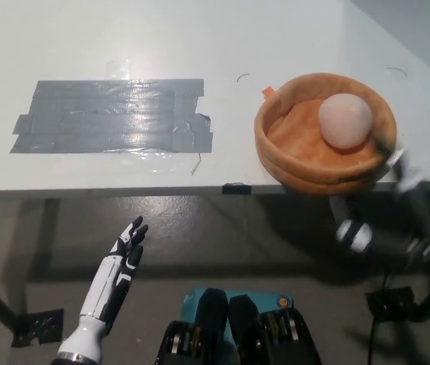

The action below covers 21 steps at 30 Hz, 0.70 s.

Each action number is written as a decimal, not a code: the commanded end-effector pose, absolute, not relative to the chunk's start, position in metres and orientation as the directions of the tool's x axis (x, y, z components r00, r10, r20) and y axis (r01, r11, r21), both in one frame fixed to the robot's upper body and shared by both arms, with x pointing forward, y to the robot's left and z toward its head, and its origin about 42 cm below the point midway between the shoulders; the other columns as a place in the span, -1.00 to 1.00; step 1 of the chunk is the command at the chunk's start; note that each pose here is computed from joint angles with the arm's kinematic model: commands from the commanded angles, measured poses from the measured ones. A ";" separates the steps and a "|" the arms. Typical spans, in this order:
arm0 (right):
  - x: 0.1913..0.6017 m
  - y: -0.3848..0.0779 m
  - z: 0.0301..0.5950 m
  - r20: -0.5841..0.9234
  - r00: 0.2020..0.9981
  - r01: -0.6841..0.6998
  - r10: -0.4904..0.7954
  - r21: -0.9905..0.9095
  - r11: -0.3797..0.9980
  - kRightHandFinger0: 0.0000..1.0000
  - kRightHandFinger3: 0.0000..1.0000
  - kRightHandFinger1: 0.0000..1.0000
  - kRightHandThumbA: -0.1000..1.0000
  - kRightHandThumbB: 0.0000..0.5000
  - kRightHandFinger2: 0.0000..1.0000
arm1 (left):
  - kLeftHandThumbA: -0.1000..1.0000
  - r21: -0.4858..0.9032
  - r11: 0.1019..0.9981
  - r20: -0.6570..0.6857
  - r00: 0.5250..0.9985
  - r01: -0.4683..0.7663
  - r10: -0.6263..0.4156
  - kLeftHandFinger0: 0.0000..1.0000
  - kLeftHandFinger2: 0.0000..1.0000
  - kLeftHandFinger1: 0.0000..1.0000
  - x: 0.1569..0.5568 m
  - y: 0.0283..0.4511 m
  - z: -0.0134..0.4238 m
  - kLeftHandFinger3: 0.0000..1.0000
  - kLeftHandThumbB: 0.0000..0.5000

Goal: An emotional support dumpling is kept in a soft plate infront in the middle of the desk infront of the robot. The robot extends its right arm to pick up the dumpling and hands it to a person

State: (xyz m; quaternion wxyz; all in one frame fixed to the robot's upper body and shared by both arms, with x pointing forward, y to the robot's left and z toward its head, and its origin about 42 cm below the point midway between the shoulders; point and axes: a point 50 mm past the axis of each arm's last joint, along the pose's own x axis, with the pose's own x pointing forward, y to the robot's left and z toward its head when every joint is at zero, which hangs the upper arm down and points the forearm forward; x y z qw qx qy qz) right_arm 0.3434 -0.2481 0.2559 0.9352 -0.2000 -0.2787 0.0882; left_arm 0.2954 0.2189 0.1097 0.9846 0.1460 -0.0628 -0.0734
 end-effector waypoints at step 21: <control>0.548 -0.236 0.410 -0.145 0.953 -0.246 0.268 -0.884 0.398 1.00 1.00 1.00 1.00 0.78 1.00 | 1.00 0.325 0.938 0.195 0.963 0.117 -0.187 1.00 1.00 1.00 0.308 0.217 0.132 1.00 -0.61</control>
